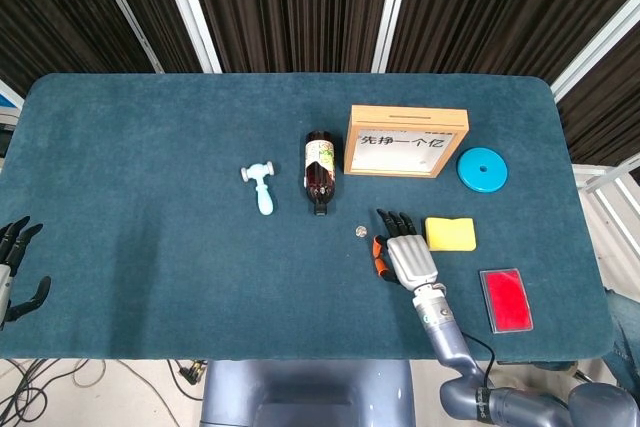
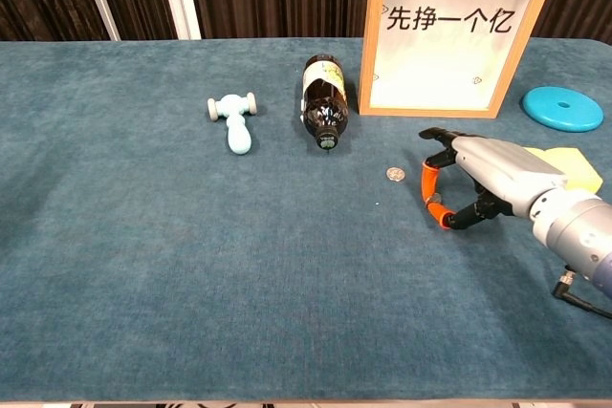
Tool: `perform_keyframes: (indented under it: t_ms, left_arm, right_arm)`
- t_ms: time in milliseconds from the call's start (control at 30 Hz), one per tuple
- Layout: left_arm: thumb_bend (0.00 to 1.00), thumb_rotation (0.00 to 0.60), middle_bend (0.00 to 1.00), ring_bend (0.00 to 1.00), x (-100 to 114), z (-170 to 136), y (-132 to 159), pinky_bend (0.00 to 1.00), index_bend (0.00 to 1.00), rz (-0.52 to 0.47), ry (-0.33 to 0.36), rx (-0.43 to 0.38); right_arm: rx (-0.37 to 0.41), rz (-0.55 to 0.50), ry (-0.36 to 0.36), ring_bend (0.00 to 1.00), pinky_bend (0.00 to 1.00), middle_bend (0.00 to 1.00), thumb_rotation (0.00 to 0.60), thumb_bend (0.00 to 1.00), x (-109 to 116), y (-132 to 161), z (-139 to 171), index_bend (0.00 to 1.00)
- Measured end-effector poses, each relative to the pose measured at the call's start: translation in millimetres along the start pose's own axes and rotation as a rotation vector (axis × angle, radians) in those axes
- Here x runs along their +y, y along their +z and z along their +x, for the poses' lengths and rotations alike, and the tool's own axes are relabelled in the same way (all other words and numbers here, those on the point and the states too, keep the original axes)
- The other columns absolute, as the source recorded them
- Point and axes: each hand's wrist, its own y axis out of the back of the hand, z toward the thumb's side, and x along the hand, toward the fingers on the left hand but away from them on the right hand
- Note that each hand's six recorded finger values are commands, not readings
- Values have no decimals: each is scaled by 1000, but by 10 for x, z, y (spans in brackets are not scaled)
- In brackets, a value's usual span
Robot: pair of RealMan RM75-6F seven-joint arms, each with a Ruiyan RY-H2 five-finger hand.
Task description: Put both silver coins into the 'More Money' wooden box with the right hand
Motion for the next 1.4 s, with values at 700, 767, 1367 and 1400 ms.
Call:
perform_keyframes:
  t_ms: [700, 767, 1367, 1400]
  left_arm:
    - [399, 600, 0, 0, -5, -3, -2, 0, 136, -6, -4, 4]
    - [399, 600, 0, 0, -5, -4, -7, 1, 138, -5, -5, 6]
    - [399, 600, 0, 0, 0, 0, -15, 4, 136, -21, -1, 15]
    - [399, 600, 0, 0, -1, 0, -15, 4, 136, -23, -2, 16]
  right_arm:
    - [0, -18, 2, 0, 0, 47, 600, 576, 1, 13, 5, 631]
    - [-1, -22, 2, 0, 0, 47, 600, 592, 5, 13, 3, 644]
    - [31, -33, -76, 0, 0, 47, 600, 594, 484, 61, -48, 731]
    - [36, -28, -85, 0, 0, 47, 600, 595, 546, 75, -52, 732]
